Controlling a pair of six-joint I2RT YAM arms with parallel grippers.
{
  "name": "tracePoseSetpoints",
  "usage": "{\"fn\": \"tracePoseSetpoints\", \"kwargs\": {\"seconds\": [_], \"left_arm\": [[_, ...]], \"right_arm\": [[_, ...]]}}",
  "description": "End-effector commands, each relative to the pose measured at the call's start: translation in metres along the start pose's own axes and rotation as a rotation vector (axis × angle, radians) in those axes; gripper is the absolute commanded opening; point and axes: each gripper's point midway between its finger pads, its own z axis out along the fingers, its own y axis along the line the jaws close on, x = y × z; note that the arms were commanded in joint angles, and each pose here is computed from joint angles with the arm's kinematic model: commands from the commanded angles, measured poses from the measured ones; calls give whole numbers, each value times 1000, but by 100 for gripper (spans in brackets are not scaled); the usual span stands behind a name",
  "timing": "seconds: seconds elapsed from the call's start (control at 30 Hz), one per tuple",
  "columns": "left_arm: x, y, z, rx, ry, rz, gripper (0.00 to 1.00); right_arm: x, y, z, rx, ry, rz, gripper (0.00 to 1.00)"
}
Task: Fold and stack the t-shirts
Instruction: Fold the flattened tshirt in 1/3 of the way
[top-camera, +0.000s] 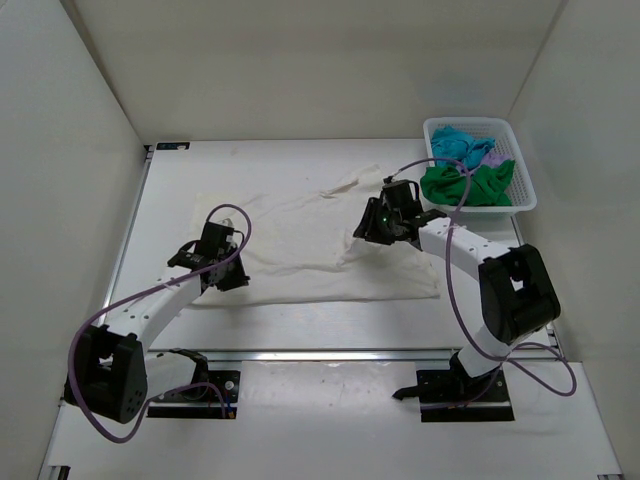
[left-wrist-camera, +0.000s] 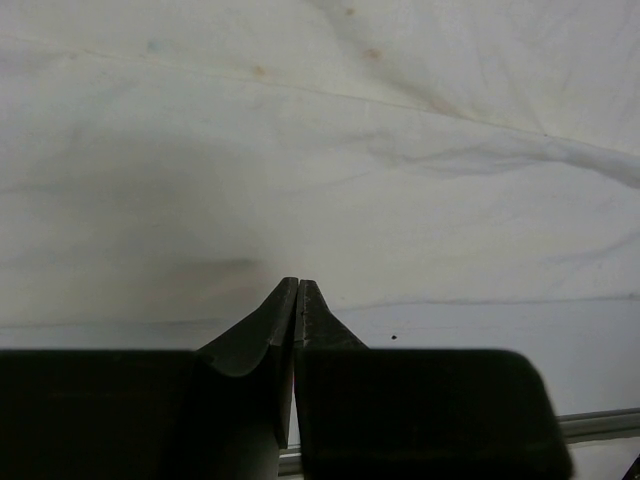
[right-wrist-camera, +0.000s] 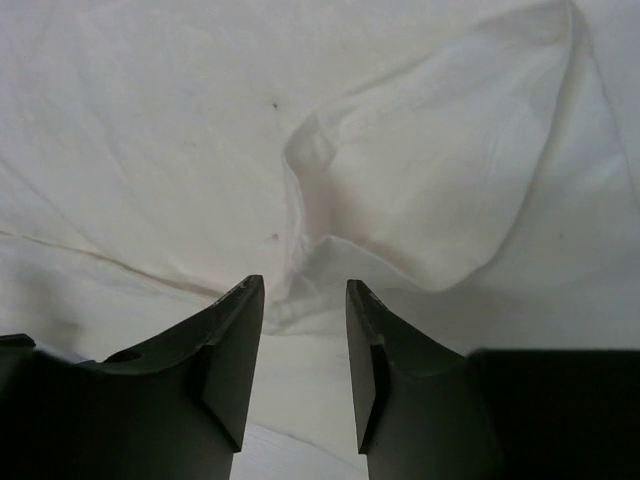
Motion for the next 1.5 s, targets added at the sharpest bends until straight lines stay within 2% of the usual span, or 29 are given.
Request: {"fn": "tracePoseSetpoints", "kwargs": {"seconds": [0.0, 0.1, 0.27, 0.33, 0.43, 0.57, 0.77, 0.87, 1.0, 1.07, 1.2, 1.27, 1.37, 1.43, 1.47], "left_arm": [[-4, -9, -6, 43, -23, 12, 14], [-1, -8, -6, 43, -18, 3, 14], [6, -10, -5, 43, -2, 29, 11], [5, -12, -6, 51, -3, 23, 11], [7, -13, -6, 53, 2, 28, 11], [12, -13, -4, 55, 12, 37, 12], [9, -13, -5, 59, 2, 23, 11], [6, -14, -4, 58, 0, 21, 11], [-6, -18, -7, 59, -20, 26, 11], [-12, -20, -7, 56, -29, 25, 11], [-25, -25, -9, 64, -49, 16, 11], [-29, -27, -9, 71, -56, 10, 16], [-45, -30, -10, 84, -86, -18, 18], [-61, -34, -9, 94, -109, -38, 20], [-75, -31, -5, 77, -119, -58, 19]], "right_arm": [[20, -9, 8, 50, 75, -19, 37], [19, -9, 21, 65, 99, -19, 36], [0, 5, 36, 54, 68, -23, 31], [0, 11, 43, 53, 77, -26, 25], [6, 19, 51, 56, 92, -38, 27], [9, 20, 58, 63, 105, -53, 34], [8, 27, 60, 70, 107, -74, 10], [5, 40, 58, 47, 91, -98, 7], [8, 59, 65, 24, 114, -149, 7], [12, 67, 68, 7, 130, -170, 11], [14, 80, 79, -14, 167, -198, 36], [8, 85, 77, -18, 162, -216, 38], [-18, 92, 64, -39, 107, -230, 38], [-45, 90, 52, -44, 48, -239, 33], [-69, 88, 47, -42, 4, -242, 26]]}}
